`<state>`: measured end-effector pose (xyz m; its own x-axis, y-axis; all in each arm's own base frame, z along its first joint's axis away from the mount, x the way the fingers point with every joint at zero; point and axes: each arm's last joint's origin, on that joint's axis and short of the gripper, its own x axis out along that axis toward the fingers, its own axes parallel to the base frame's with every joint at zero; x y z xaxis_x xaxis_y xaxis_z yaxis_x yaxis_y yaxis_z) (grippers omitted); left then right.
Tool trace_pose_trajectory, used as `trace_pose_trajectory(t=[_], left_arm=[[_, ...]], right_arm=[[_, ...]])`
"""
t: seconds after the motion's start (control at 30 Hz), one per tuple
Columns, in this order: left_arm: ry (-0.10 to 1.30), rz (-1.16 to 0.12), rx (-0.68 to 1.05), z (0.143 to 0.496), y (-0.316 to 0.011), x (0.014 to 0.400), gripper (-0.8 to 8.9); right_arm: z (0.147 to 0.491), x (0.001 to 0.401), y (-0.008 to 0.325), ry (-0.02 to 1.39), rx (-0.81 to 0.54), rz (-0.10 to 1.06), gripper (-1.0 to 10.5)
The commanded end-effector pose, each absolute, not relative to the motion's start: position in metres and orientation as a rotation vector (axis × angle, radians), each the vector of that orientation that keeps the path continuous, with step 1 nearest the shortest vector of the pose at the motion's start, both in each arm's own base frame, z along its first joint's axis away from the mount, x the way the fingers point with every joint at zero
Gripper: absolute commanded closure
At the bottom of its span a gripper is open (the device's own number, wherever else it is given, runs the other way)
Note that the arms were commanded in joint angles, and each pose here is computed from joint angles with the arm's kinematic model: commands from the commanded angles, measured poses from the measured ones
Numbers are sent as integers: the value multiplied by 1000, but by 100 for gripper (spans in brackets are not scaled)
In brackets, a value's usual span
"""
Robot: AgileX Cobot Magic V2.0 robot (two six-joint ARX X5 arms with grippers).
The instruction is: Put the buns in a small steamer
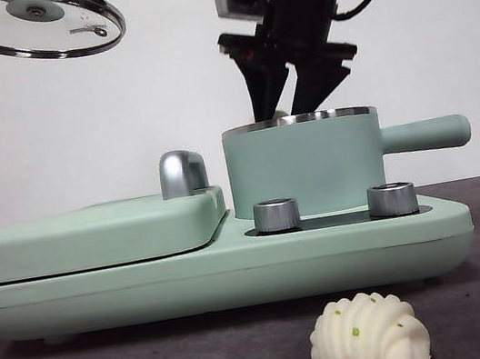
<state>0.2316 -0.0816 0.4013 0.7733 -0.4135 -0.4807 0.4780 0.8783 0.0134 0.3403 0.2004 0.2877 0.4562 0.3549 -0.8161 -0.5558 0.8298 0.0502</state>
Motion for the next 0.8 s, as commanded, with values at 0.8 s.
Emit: trace_pose_trajectory(t=[0.8], left_arm=[[441,-492,149,409,-83,232,803]], right_arm=[[352,203,176,301,-132,750,506]])
